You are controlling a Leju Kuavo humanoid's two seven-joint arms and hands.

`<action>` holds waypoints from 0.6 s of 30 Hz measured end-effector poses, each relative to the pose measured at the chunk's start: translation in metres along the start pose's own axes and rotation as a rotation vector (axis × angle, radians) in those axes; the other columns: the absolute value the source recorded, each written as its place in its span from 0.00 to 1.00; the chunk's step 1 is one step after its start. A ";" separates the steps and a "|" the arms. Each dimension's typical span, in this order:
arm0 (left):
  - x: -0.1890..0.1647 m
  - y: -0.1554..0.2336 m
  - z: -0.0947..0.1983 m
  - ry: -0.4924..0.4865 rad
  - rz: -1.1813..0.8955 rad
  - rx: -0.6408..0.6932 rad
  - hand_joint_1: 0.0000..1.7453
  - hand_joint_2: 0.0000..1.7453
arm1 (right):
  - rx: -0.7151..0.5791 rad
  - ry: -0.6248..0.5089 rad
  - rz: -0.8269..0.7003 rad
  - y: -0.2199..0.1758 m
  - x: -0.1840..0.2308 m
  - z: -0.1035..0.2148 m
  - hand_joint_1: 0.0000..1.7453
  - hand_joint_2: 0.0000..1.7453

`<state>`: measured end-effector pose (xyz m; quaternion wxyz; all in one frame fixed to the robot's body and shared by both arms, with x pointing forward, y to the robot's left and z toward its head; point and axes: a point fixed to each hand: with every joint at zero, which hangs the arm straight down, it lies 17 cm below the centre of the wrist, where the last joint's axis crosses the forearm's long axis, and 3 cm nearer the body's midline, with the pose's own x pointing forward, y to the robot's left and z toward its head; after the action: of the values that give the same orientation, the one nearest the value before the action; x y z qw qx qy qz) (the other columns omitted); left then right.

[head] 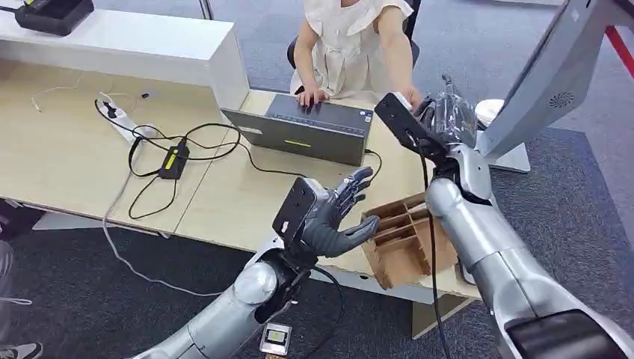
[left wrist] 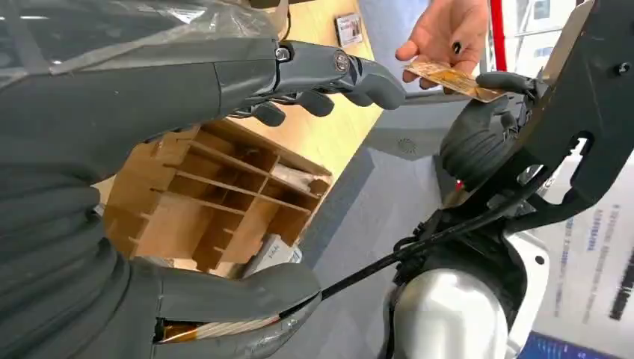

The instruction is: Pass the card to the sensor for recognition and then transmit it.

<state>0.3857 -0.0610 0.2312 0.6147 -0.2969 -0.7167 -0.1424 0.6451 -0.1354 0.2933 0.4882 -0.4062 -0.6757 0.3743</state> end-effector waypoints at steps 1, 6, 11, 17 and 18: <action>-0.001 0.000 0.000 0.003 0.000 0.003 0.00 1.00 | 0.006 0.008 0.001 0.001 -0.001 0.000 0.90 1.00; -0.003 0.002 0.000 0.012 0.000 0.012 0.00 1.00 | 0.023 0.021 0.004 0.007 -0.001 0.000 0.50 1.00; -0.005 0.004 0.001 0.018 -0.001 0.020 0.00 1.00 | 0.030 0.029 0.006 0.012 -0.003 0.002 0.00 1.00; -0.008 0.007 0.003 0.031 -0.003 0.028 0.00 1.00 | 0.028 0.034 0.009 0.015 -0.005 0.003 0.00 1.00; -0.009 0.008 0.003 0.033 -0.005 0.029 0.00 1.00 | 0.028 0.033 0.009 0.015 -0.004 0.004 0.00 1.00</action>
<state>0.3889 -0.0554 0.2204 0.6304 -0.2838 -0.7091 -0.1383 0.6451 -0.1338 0.2775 0.5031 -0.4086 -0.6604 0.3791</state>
